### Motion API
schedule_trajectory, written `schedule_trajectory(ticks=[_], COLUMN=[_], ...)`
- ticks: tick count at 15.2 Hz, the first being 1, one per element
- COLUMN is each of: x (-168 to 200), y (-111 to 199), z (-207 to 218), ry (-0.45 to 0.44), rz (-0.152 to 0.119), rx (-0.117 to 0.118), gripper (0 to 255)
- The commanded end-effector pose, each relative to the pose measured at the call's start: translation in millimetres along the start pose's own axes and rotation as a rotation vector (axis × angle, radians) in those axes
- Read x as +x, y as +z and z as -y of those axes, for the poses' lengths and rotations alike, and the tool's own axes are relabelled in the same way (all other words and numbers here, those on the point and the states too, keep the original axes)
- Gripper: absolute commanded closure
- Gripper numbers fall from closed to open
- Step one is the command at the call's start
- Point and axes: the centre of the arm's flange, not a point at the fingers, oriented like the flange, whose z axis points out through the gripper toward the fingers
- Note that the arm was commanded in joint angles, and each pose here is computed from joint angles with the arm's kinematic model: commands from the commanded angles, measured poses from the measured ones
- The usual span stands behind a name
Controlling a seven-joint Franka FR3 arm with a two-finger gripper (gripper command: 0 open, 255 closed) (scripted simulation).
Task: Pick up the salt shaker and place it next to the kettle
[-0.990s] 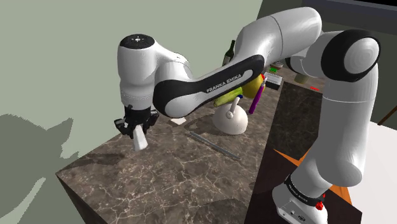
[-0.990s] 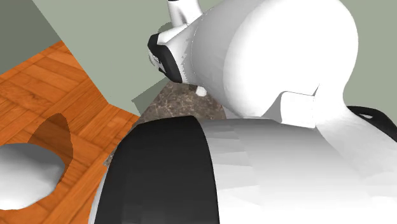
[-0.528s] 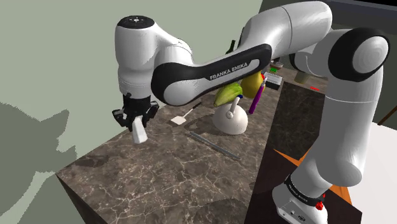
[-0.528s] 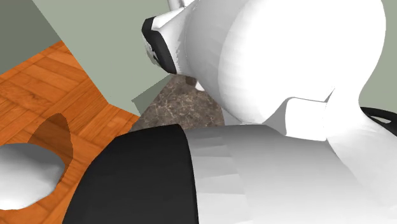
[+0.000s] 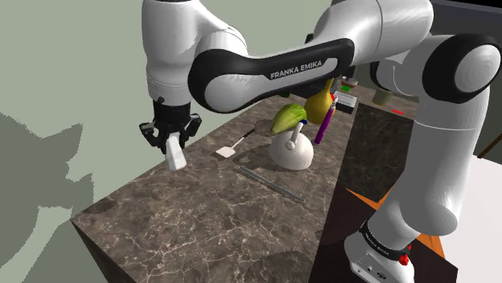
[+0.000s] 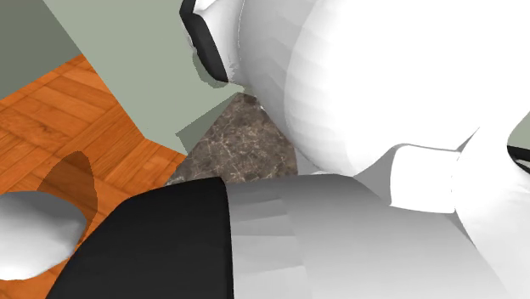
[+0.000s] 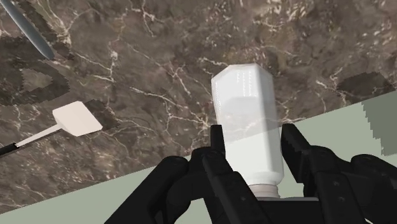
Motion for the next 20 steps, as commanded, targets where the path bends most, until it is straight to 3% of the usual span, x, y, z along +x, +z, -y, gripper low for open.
schedule_trajectory(ticks=[1,20], x=[2.4,23.8], y=[-11.0,-109.0], z=[-0.7,-3.2], ry=[0.0,0.0], rz=[0.0,0.0], rx=[0.0,0.0], gripper=[255,255])
